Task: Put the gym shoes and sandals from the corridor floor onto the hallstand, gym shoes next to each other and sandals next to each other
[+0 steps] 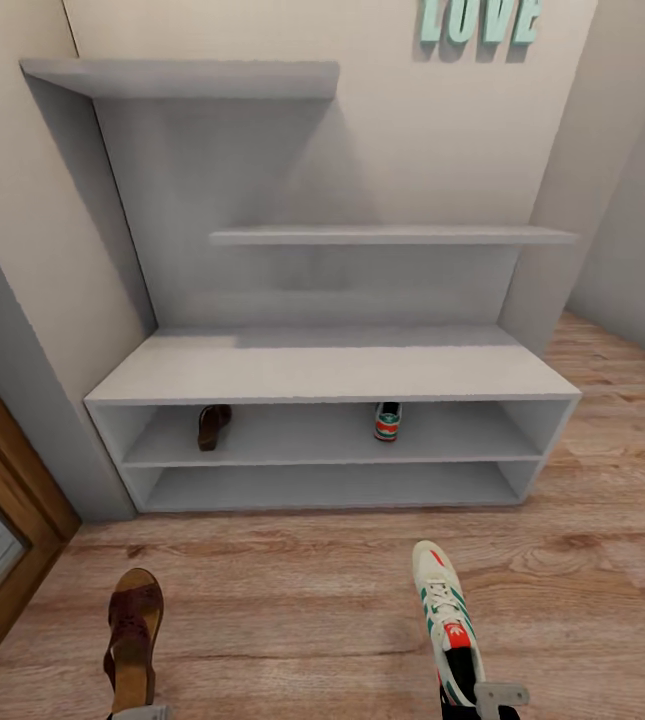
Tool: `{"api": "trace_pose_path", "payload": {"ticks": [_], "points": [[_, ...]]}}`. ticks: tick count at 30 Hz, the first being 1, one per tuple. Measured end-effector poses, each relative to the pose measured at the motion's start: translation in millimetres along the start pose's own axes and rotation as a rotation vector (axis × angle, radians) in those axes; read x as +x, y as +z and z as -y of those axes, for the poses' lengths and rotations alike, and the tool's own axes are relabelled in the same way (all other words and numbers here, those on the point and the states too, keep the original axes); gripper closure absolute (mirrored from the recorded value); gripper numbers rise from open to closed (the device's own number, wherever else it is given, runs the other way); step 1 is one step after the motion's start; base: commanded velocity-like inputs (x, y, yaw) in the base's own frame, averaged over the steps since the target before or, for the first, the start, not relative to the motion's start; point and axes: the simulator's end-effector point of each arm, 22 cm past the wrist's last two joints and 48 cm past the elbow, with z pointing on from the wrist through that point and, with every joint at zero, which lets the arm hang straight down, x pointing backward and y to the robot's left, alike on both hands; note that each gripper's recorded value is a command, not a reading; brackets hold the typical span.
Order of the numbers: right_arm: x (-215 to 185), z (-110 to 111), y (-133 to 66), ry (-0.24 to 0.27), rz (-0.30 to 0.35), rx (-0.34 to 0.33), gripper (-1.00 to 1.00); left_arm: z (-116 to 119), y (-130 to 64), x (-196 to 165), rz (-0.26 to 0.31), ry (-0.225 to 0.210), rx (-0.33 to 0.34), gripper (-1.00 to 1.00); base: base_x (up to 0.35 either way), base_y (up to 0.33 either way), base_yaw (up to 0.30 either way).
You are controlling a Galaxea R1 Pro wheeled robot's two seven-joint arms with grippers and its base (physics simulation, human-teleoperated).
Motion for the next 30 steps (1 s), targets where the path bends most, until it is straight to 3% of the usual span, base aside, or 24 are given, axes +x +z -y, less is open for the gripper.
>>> {"api": "trace_pose_path", "payload": {"ticks": [8, 10, 14, 21, 25, 30], "points": [[-2.1, 3.4, 0.5, 0.006, 0.004, 0.008, 1.0, 1.2, 0.1, 0.2, -0.001, 0.008, 0.006, 1.0, 0.0, 0.0, 0.0], [-14.6, 20.8, 3.6, -0.001, 0.032, 0.035, 1.0, 4.0, 2.2, -3.8, 0.003, 0.013, 0.015, 1.0, 0.0, 0.0, 0.0], [-19.6, 29.3, 4.7, -0.014, 0.043, 0.044, 1.0, 3.4, 7.1, -12.3, 0.011, 0.014, 0.017, 1.0, 0.0, 0.0, 0.0], [-17.2, 32.8, 4.5, -0.019, 0.037, 0.047, 1.0, 18.9, 36.7, -75.4, 0.092, 0.008, 0.034, 1.0, 0.0, 0.0, 0.0], [-11.8, 35.3, 3.7, -0.02, 0.026, 0.049, 1.0, 30.9, 58.9, -107.3, 0.065, 0.01, 0.049, 1.0, 0.0, 0.0, 0.0], [-3.2, 45.4, 2.3, -0.029, 0.008, 0.059, 1.0, 52.5, 83.2, -144.5, -0.008, 0.005, 0.074, 1.0, 0.0, 0.0, 0.0]]}}
